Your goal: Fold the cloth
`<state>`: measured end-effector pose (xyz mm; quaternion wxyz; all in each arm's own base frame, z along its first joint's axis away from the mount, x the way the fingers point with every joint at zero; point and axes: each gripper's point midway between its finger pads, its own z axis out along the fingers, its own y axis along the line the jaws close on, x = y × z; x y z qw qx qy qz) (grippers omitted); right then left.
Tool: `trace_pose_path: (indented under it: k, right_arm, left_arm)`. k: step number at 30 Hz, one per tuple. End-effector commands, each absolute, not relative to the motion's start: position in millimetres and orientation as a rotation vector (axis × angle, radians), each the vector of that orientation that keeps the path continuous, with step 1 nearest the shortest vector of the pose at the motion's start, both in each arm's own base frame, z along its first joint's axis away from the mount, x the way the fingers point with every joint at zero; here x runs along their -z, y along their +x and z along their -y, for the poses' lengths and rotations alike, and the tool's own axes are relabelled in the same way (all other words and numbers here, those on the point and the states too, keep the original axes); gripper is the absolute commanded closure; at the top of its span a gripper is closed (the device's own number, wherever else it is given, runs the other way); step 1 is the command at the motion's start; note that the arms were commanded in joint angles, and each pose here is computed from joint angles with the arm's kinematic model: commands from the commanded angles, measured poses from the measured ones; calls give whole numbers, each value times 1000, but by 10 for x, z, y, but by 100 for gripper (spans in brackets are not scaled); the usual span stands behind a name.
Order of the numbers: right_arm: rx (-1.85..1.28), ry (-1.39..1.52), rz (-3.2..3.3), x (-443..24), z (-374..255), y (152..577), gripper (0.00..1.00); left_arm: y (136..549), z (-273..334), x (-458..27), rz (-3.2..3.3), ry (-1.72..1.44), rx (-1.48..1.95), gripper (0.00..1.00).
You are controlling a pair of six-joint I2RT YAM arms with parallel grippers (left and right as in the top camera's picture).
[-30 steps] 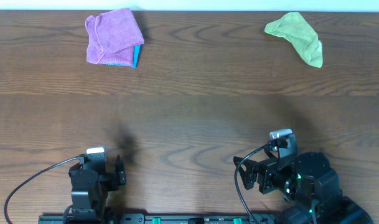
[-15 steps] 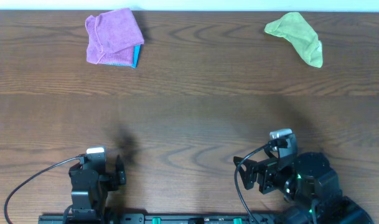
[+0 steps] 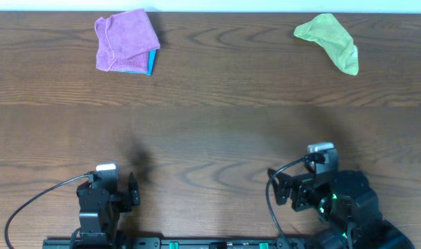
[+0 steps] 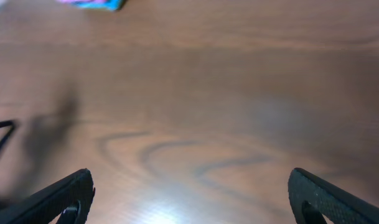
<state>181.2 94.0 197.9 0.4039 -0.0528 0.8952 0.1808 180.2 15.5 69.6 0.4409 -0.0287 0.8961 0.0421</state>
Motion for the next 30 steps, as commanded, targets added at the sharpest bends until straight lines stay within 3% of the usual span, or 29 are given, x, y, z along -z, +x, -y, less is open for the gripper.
trace_pose_path:
  k: [1,10,30]
  right_arm:
    - [-220,-190,-2206,-1921,-661,1916,1]
    - [-26,-100,-2149,-1569,-206,1886,1]
    - [13,-121,-2137,-904,-92,1907,1]
  left_arm:
    - [1784,-148,-607,-2246,-54,-107,5]
    - [1784,-148,-607,-2246,-54,-107,5]
    - [1784,-148,-607,-2246,-54,-107,5]
